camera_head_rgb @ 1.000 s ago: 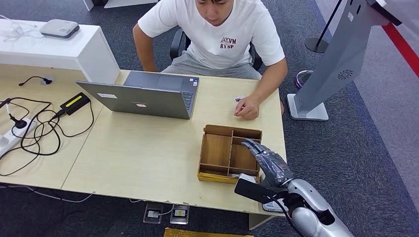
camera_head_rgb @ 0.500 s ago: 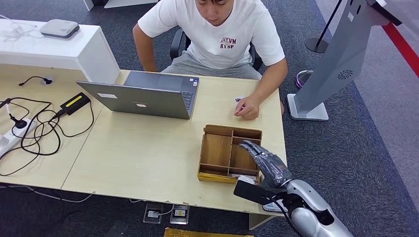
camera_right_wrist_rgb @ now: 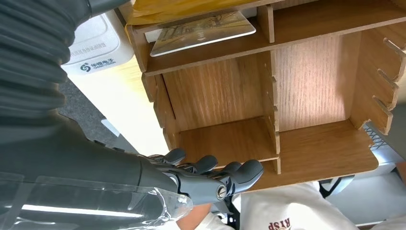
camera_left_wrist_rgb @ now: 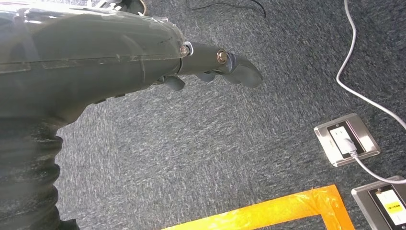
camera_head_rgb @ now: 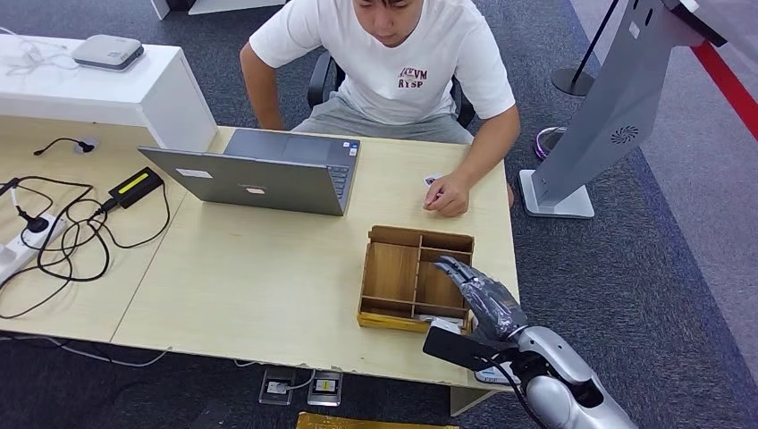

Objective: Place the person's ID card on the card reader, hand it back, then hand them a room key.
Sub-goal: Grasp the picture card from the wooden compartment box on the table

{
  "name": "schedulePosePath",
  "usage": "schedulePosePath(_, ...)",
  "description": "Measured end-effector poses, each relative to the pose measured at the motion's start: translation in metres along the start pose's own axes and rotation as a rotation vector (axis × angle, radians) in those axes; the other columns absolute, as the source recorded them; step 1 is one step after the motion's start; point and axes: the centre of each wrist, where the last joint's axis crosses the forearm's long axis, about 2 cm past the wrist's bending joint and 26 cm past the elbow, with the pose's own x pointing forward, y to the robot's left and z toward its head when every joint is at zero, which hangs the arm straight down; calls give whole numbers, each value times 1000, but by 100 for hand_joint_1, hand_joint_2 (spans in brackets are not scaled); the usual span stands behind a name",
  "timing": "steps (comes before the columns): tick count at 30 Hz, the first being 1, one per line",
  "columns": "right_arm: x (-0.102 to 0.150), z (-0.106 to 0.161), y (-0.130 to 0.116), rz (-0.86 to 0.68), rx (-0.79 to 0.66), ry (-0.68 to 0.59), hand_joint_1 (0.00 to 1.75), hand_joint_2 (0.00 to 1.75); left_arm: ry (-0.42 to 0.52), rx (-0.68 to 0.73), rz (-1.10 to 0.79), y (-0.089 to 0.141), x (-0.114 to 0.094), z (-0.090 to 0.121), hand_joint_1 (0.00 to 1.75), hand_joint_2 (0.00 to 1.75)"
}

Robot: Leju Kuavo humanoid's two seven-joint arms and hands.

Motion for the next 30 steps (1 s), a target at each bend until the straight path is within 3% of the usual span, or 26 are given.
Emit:
schedulePosePath(24,-1,3,6,-5,15,2,0,175,5,3,7,0,-1,0,0,175)
schedulePosePath(27,0,3,7,-4,17,2,18,175,6,3,7,0,-1,0,0,175)
schedulePosePath(30,0,4,8,-4,18,1,56,175,6,3,7,0,-1,0,0,175)
